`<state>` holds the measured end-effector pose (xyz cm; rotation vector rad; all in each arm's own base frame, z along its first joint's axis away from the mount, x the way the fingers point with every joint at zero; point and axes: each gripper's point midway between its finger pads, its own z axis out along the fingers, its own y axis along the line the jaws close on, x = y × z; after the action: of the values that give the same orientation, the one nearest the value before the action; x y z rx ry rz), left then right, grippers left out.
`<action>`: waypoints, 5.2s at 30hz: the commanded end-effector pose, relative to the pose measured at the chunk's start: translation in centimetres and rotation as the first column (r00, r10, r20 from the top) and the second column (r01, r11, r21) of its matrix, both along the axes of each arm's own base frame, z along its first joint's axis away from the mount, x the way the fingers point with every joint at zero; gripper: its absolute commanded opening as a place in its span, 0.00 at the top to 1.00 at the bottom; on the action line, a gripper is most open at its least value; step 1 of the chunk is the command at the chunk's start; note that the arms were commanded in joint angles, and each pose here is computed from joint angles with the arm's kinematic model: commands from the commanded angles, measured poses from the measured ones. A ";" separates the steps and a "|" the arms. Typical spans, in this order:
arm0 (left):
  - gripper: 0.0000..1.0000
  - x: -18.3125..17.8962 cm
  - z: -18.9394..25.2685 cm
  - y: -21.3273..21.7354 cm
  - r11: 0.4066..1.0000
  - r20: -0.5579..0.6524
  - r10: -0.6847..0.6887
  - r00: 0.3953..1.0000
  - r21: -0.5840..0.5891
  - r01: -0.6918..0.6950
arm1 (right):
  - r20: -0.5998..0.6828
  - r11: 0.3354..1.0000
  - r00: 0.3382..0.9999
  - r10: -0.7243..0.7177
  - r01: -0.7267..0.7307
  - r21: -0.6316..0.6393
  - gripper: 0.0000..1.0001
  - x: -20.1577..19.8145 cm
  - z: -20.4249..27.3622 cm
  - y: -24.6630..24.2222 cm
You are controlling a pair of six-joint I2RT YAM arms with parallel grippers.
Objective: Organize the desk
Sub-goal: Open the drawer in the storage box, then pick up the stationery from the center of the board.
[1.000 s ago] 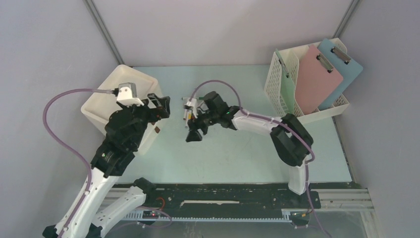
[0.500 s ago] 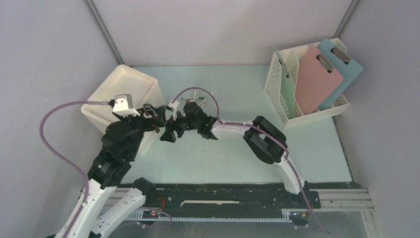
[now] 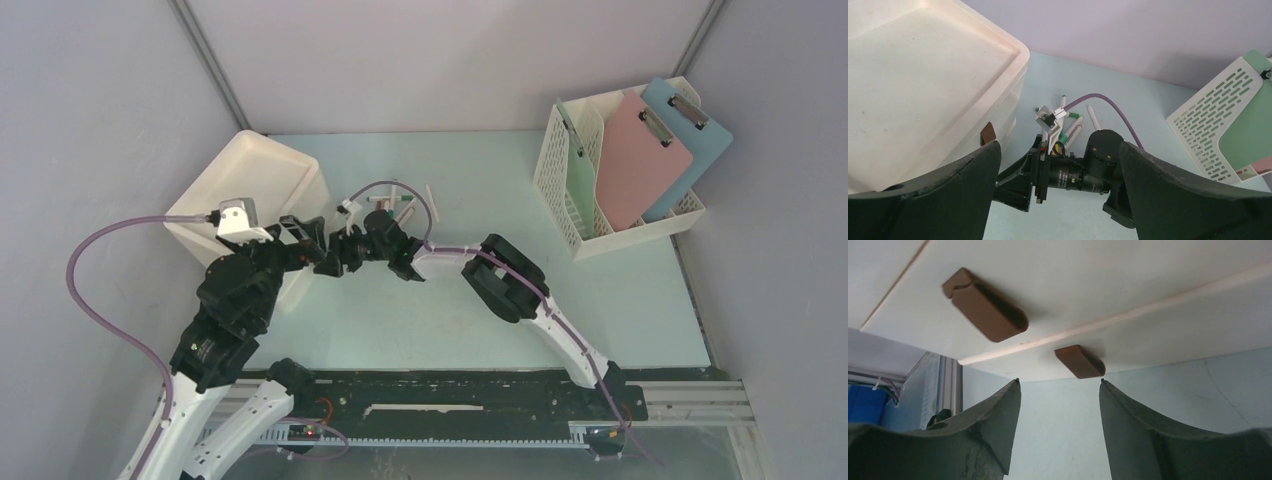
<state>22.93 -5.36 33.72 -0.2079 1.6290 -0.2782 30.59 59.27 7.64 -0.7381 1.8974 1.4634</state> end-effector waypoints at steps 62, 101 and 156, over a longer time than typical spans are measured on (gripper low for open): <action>0.04 0.4 0.1 0.1 1.000 0.013 0.008 1.000 0.020 -0.008 | 0.150 0.990 0.983 0.106 -0.119 0.082 0.49 1.0 2.4 3.8; 0.02 1.2 -1.0 -1.2 0.999 0.015 -0.038 0.999 0.007 0.037 | 0.034 0.929 0.932 0.362 -0.357 -0.095 0.67 -7.6 1.2 -5.7; 0.16 20.5 -16.0 -11.4 0.951 -0.486 -0.104 0.868 0.207 0.230 | 0.302 0.912 0.918 0.258 -0.128 -0.390 0.00 -2.5 14.8 -37.4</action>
<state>41.67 -18.10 17.62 0.0761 2.1422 -0.2135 27.38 22.27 21.23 -1.3112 1.9224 1.0745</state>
